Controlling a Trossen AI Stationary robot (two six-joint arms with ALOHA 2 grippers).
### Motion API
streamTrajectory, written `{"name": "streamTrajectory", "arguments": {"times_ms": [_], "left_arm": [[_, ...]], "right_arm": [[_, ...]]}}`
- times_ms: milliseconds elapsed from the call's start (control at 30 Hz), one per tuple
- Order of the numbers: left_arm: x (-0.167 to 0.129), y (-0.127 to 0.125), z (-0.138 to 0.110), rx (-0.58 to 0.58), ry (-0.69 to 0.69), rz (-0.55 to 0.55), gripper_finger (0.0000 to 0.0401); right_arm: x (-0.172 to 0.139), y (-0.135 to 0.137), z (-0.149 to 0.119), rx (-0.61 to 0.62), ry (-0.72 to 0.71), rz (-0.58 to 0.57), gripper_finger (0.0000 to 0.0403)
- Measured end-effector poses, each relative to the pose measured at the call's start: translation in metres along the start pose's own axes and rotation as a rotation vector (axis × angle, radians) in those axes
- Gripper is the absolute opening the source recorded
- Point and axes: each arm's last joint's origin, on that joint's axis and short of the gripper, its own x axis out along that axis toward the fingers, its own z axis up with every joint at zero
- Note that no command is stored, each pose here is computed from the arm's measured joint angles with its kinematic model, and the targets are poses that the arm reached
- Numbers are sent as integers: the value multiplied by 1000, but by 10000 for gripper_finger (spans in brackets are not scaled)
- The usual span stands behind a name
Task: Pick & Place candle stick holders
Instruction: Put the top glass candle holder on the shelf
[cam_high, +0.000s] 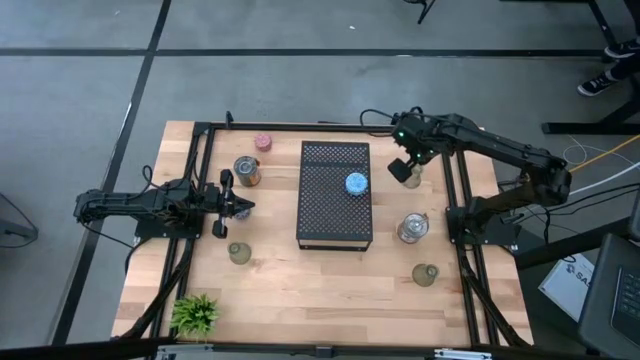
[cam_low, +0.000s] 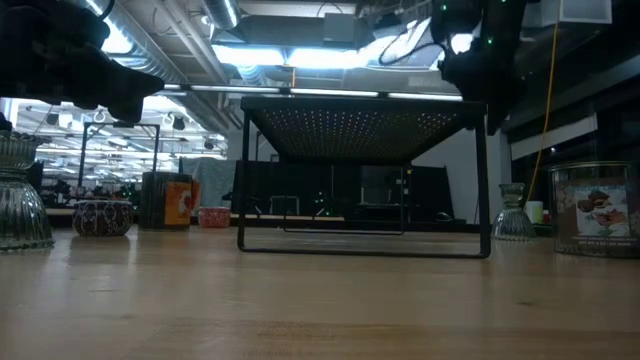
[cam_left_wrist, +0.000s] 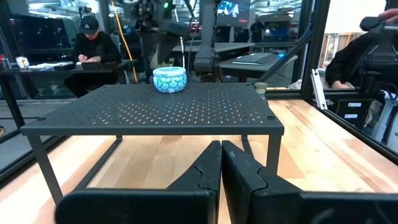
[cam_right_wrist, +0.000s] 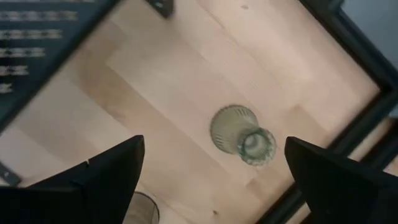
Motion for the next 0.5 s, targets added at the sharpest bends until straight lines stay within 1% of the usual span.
{"name": "streamTrajectory", "arguments": {"times_ms": [300,500], "left_arm": [[0,0,0,0,0,0,6],[0,0,0,0,0,0,6]], "right_arm": [[16,-20,-6,119,95,-50,389],[35,-35,-13,192,180,-36,389]]}}
